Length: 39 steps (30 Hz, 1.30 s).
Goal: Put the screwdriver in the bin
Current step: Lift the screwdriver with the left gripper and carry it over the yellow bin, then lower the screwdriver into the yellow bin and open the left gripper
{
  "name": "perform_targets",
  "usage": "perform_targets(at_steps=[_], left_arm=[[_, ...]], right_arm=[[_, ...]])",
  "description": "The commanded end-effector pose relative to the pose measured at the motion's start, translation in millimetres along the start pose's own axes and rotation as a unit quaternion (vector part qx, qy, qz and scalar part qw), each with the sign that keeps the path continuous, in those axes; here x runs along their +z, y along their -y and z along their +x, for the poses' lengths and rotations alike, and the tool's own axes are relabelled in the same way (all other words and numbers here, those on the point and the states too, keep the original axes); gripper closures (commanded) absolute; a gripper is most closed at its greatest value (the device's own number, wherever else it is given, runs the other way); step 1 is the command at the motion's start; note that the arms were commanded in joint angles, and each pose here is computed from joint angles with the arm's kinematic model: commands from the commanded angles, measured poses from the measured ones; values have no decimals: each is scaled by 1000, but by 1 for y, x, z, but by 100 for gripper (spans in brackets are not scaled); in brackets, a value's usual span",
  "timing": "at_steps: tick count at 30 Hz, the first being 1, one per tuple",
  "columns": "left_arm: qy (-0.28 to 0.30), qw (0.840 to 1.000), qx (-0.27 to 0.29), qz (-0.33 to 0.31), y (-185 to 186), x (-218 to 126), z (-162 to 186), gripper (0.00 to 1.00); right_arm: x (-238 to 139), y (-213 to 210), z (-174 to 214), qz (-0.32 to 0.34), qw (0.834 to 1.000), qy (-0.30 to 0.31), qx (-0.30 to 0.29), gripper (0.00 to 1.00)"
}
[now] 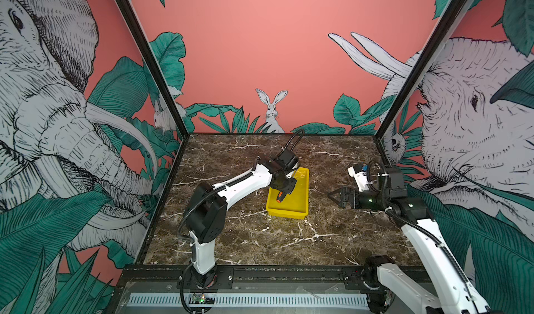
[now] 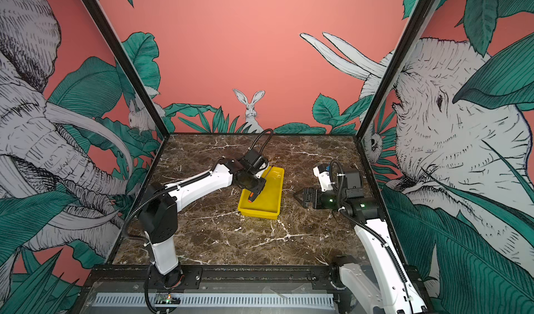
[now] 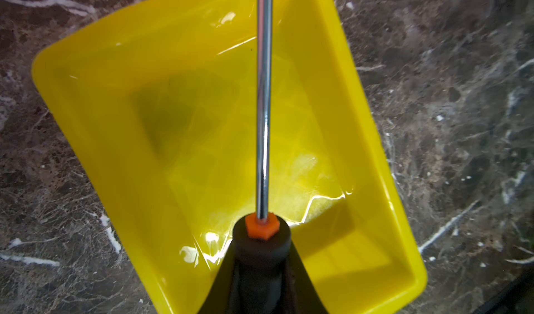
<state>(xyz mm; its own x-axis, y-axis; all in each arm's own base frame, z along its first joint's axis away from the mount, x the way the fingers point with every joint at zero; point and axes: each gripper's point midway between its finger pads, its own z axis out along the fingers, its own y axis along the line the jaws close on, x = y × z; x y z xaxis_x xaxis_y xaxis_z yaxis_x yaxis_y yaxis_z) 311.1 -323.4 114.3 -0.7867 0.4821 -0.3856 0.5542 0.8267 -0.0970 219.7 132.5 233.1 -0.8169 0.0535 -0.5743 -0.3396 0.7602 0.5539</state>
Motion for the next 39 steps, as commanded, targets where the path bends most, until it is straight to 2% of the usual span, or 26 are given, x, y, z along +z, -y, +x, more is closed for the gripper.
perform_targets(at_steps=[1, 7, 16, 20, 27, 32, 39], left_arm=[[-17, 999, 25, -27, -11, 1, 6, 100], [-58, 997, 35, -33, -15, 27, 25, 100], [-58, 997, 52, 1, -4, 45, 27, 100], [-66, 996, 50, 12, 0, 52, 28, 95], [-73, 996, 48, 14, 1, 59, 29, 93], [-68, 996, 46, 18, 3, 60, 27, 86], [-57, 997, 29, 30, 8, 56, 21, 68]], right_arm=[[-5, 1, 5, 12, 1000, 4, 4, 1], [-9, 4, 13, 22, 1000, 11, 10, 1], [-14, 7, 22, 36, 999, 7, 13, 1], [-15, 9, 27, 39, 999, 6, 16, 1], [-16, 11, 35, 42, 999, 9, 23, 1], [-16, 13, 39, 47, 999, 4, 20, 1], [-14, 10, 35, 37, 999, 0, 16, 1]])
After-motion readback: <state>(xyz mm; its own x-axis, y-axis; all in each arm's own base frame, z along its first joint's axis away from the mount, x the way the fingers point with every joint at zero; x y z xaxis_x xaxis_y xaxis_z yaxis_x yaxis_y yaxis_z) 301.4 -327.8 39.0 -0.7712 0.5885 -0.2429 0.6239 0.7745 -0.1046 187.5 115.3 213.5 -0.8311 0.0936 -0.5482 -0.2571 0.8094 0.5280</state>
